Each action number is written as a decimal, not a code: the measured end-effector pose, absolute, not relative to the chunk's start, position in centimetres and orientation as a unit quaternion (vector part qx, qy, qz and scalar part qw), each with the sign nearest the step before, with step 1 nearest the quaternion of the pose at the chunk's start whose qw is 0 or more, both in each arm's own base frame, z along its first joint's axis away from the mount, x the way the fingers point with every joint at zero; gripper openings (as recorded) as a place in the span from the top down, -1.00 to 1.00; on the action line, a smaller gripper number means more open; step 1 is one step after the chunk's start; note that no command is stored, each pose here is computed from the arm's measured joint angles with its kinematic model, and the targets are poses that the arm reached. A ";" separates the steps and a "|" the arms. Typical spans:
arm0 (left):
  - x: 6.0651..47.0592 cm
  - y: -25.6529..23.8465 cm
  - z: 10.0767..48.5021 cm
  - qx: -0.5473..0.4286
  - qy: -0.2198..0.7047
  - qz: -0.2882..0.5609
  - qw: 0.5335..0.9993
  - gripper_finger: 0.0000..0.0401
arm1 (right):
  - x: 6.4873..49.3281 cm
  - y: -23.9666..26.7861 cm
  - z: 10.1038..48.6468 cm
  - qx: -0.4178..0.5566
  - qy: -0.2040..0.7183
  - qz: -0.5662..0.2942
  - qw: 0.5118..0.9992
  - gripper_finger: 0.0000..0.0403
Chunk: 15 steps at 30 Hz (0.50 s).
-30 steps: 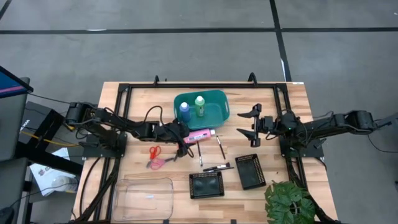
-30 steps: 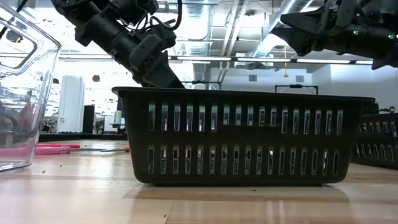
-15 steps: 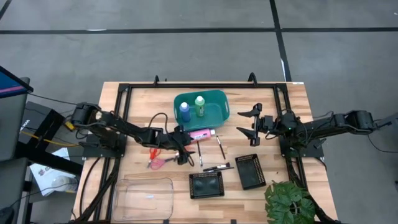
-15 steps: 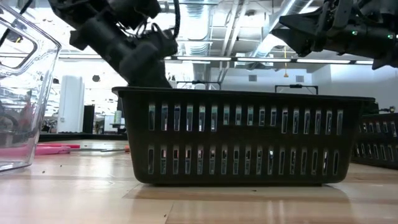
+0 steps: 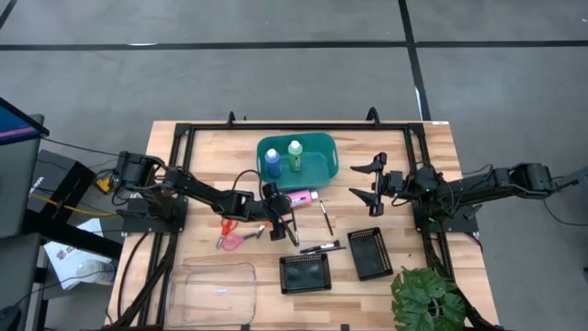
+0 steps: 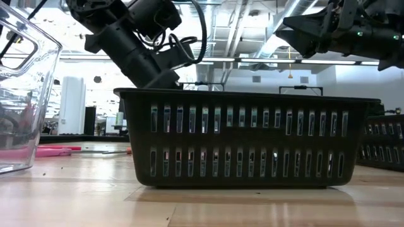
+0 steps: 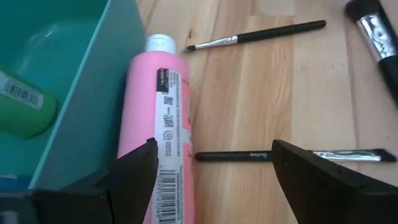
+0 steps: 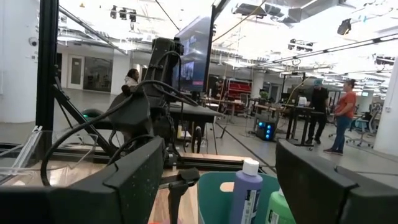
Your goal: Pick & Place Paint Supplies
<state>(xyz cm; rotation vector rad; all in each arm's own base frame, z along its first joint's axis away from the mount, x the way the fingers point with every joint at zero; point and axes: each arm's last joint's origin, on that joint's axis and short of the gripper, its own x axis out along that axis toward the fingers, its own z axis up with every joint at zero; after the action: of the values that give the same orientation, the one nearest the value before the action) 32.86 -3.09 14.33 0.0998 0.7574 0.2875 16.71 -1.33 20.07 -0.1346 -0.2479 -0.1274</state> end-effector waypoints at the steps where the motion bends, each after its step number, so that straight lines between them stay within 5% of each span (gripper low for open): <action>1: 32.8 -3.1 14.3 0.051 0.372 0.144 0.916 -0.50 | 16.7 -1.3 20.1 -0.067 -0.123 -0.063 0.988 -0.42; 15: 32.7 -3.1 14.1 0.040 0.386 0.122 0.913 -0.49 | 16.7 -1.3 20.1 -0.067 -0.122 -0.063 0.988 -0.42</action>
<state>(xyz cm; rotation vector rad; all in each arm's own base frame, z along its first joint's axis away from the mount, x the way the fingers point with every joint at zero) 32.67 -3.09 14.15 0.0820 0.7956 0.2511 16.72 -1.33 20.05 -0.1342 -0.2457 -0.1272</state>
